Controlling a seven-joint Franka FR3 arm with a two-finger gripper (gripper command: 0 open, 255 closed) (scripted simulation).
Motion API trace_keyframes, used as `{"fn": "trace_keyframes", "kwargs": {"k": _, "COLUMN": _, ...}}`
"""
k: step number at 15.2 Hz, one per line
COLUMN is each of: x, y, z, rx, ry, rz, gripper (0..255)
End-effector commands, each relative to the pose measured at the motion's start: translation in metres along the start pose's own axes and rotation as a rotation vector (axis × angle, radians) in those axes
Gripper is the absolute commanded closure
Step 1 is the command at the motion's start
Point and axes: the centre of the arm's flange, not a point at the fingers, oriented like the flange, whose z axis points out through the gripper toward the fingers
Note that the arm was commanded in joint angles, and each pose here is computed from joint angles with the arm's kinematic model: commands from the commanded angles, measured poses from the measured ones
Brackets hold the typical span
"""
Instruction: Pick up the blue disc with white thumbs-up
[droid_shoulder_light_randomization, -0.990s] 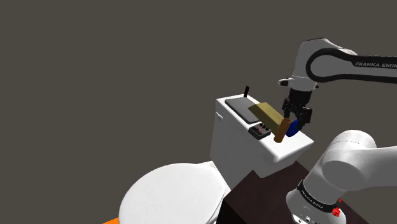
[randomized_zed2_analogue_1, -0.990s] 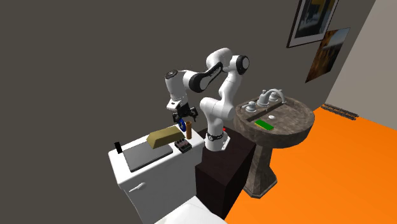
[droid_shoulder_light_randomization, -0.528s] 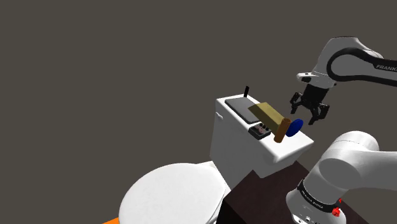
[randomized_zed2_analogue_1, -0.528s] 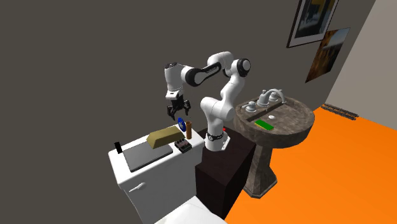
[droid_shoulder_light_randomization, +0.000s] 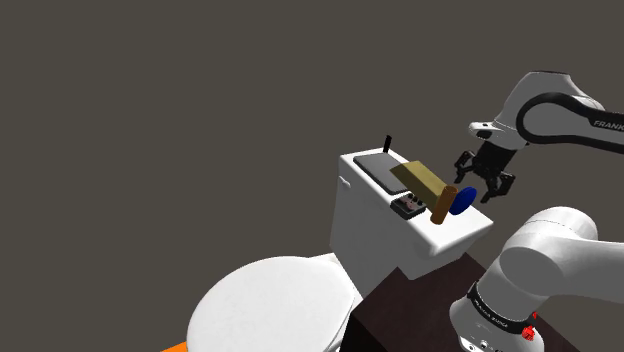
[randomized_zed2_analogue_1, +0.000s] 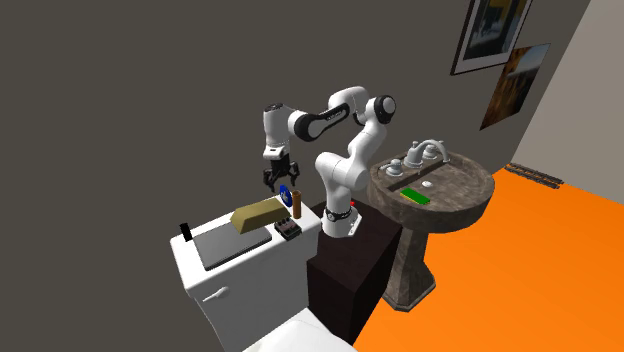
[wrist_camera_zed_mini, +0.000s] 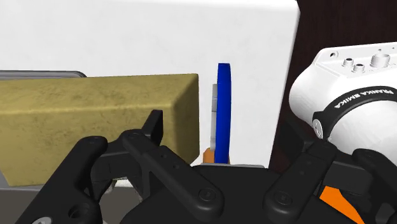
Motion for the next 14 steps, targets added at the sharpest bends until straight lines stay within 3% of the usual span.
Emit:
{"fn": "trace_keyframes", "kwargs": {"k": 1, "x": 0.000, "y": 0.000, "z": 0.002, "rx": -0.001, "ry": 0.000, "rz": 0.000, "gripper": 255}}
{"fn": "trace_keyframes", "kwargs": {"k": 10, "x": -0.001, "y": 0.000, "z": 0.001, "rx": -0.001, "ry": 0.000, "rz": 0.000, "gripper": 255}}
{"fn": "trace_keyframes", "kwargs": {"k": 14, "x": 0.002, "y": 0.000, "z": -0.019, "rx": -0.001, "ry": 0.000, "rz": 0.000, "gripper": 255}}
